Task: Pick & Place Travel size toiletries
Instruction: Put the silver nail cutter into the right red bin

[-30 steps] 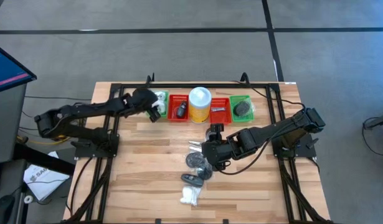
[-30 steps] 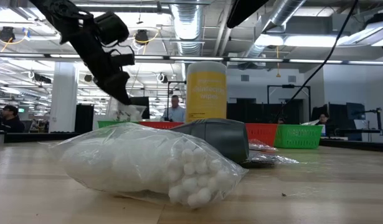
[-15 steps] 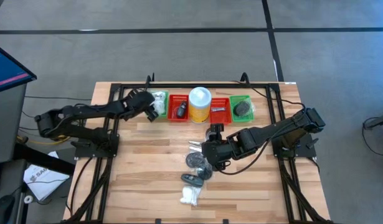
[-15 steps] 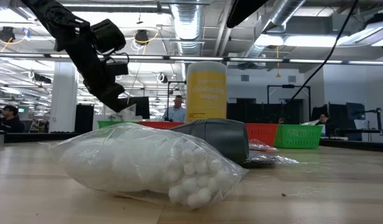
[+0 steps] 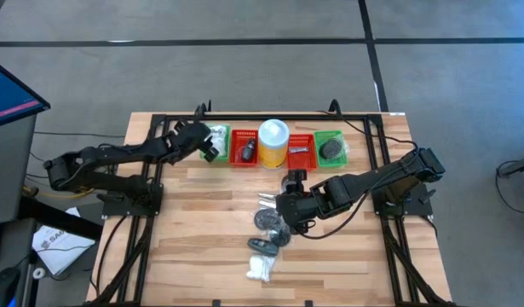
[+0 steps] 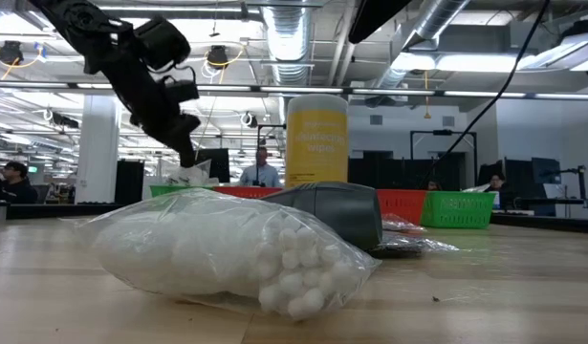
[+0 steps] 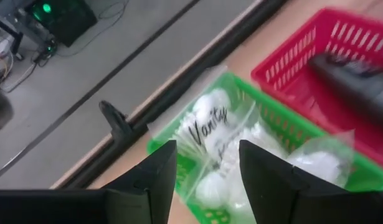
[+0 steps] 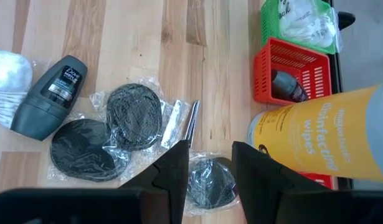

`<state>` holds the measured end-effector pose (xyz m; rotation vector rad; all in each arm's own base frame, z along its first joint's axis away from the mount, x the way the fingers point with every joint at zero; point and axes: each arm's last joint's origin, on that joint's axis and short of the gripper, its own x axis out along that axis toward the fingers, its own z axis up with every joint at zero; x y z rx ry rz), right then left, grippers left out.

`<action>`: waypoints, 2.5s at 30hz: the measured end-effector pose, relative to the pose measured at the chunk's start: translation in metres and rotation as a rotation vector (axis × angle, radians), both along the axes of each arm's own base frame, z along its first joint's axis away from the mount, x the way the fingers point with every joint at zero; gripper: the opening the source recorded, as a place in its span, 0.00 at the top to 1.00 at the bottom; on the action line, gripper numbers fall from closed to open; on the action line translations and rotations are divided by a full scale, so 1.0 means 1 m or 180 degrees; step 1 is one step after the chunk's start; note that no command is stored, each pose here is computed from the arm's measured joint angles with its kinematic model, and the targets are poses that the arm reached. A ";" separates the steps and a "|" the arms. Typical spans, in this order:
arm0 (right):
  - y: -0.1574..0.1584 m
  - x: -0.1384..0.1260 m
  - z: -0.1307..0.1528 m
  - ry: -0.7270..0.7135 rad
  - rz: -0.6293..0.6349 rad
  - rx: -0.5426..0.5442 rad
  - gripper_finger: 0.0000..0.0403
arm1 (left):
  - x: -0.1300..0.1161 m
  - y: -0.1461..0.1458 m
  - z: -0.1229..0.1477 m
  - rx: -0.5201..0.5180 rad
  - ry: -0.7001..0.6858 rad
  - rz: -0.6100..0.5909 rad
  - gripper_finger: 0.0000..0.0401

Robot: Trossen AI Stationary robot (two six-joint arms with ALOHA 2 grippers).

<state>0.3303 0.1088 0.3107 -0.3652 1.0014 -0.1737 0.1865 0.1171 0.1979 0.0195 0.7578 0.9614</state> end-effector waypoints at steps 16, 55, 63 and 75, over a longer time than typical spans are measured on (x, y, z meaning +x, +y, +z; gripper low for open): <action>0.000 0.000 0.000 0.0009 -0.0017 0.0007 0.72 | 0.024 -0.085 -0.001 -0.0606 -0.0651 -0.1676 0.59; 0.000 0.001 0.000 -0.0024 -0.0005 0.0012 0.72 | 0.100 -0.121 -0.086 -0.0493 -0.0804 -0.2566 0.59; 0.000 0.001 0.000 -0.0025 -0.0006 0.0013 0.72 | 0.113 -0.121 -0.094 -0.0387 -0.0641 -0.2669 0.59; 0.000 0.001 0.000 -0.0027 -0.0007 0.0014 0.72 | 0.131 -0.116 -0.113 -0.0430 -0.0491 -0.2601 0.59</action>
